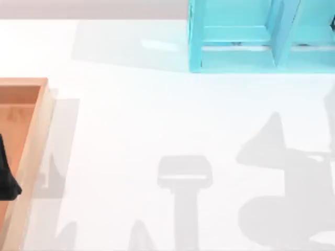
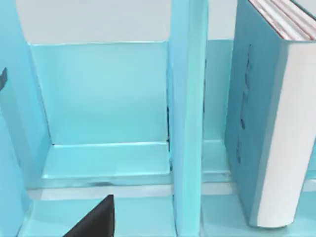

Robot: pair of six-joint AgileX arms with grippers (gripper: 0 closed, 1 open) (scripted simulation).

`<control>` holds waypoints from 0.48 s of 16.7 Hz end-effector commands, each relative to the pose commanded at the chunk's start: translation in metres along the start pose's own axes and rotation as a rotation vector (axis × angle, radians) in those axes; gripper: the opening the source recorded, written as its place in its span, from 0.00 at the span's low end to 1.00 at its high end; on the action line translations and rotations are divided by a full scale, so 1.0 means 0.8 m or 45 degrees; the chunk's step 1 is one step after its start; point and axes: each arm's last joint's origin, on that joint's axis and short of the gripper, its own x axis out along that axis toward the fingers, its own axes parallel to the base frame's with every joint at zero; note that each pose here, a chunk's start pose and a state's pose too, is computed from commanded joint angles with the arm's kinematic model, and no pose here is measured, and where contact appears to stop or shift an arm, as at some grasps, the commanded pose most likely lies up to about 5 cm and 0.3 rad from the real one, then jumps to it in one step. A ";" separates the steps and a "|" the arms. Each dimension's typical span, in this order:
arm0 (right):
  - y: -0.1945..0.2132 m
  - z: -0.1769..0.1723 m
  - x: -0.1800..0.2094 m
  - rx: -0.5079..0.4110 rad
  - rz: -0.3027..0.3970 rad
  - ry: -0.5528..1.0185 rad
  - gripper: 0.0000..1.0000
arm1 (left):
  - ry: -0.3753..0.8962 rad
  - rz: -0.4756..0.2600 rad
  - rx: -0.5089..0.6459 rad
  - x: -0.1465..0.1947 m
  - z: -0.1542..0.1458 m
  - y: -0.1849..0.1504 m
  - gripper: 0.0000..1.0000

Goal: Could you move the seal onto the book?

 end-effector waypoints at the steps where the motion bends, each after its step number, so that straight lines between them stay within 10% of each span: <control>1: -0.011 -0.013 0.019 0.006 0.000 0.013 1.00 | 0.000 0.000 0.000 0.000 0.000 0.000 1.00; 8: -0.071 -0.081 0.100 -0.015 -0.001 -0.061 1.00 | 0.000 0.000 0.000 0.000 0.000 0.000 1.00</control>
